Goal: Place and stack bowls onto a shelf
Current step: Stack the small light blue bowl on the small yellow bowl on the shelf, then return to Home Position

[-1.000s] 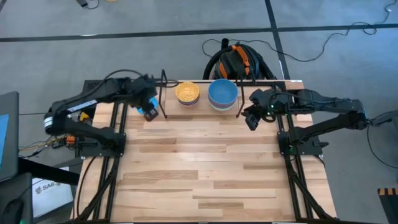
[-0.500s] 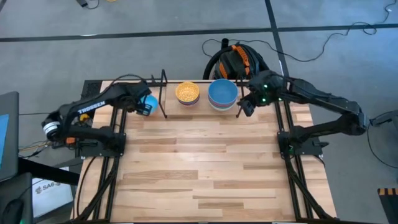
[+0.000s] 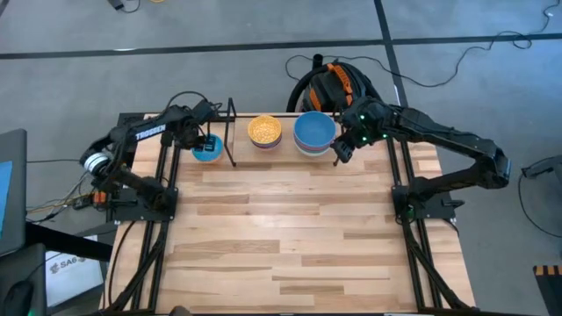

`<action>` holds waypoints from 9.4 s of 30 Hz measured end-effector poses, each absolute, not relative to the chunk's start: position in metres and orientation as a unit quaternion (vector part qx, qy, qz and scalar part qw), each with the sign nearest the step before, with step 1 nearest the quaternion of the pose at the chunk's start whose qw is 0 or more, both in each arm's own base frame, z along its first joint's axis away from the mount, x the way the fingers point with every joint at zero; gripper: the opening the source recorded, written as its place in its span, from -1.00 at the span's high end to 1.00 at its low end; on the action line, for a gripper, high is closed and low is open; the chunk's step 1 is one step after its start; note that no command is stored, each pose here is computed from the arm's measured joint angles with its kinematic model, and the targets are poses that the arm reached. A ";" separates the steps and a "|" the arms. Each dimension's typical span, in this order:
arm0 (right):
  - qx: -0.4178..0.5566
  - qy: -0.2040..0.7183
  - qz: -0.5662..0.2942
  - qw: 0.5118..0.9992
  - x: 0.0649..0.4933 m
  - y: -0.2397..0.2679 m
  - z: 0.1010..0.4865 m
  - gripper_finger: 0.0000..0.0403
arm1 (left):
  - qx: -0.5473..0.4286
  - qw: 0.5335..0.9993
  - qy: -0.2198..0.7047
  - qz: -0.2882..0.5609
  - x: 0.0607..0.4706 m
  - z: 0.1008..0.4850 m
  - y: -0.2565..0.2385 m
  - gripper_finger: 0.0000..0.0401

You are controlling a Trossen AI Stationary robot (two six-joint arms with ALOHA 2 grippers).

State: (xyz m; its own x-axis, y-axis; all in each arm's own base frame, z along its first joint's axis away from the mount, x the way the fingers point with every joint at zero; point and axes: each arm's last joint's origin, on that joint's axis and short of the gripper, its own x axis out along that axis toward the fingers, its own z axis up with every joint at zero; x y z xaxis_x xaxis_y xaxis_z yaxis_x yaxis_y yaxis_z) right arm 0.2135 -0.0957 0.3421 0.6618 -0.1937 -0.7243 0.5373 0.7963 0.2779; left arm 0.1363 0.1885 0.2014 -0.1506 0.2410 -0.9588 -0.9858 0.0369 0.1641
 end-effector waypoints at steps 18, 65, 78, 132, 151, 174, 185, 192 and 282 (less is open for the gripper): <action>0.237 0.361 -0.232 0.872 0.204 -0.112 0.341 0.27 | -0.396 0.526 0.497 0.566 0.139 0.171 0.218 0.95; 0.265 0.296 -0.171 0.902 0.211 -0.116 0.351 0.27 | -0.290 0.796 0.273 0.456 0.265 0.329 0.192 1.00; 0.267 0.315 -0.180 0.893 0.205 -0.120 0.347 0.27 | -0.252 0.753 0.473 0.381 0.315 0.317 0.228 1.00; 0.138 0.089 0.045 0.985 0.183 0.000 0.381 0.92 | -0.050 0.995 -0.071 0.053 0.243 0.369 -0.015 1.00; 0.089 0.040 -0.003 0.995 0.091 -0.002 0.338 0.92 | -0.020 0.998 -0.034 0.056 0.192 0.292 -0.014 1.00; 0.032 -0.029 -0.001 0.999 0.057 -0.001 0.262 0.92 | 0.018 0.999 0.007 0.028 0.102 0.237 -0.004 1.00; 0.055 -0.023 -0.001 0.998 0.080 -0.002 0.219 0.92 | 0.041 0.997 -0.034 0.057 0.092 0.218 -0.002 1.00; 0.042 -0.029 -0.002 0.999 0.085 -0.002 0.207 0.88 | 0.020 0.996 -0.067 0.050 0.093 0.194 -0.002 1.00; 0.092 -0.021 -0.036 0.995 0.097 -0.007 0.168 0.69 | 0.016 1.000 -0.021 0.008 0.097 0.169 -0.003 1.00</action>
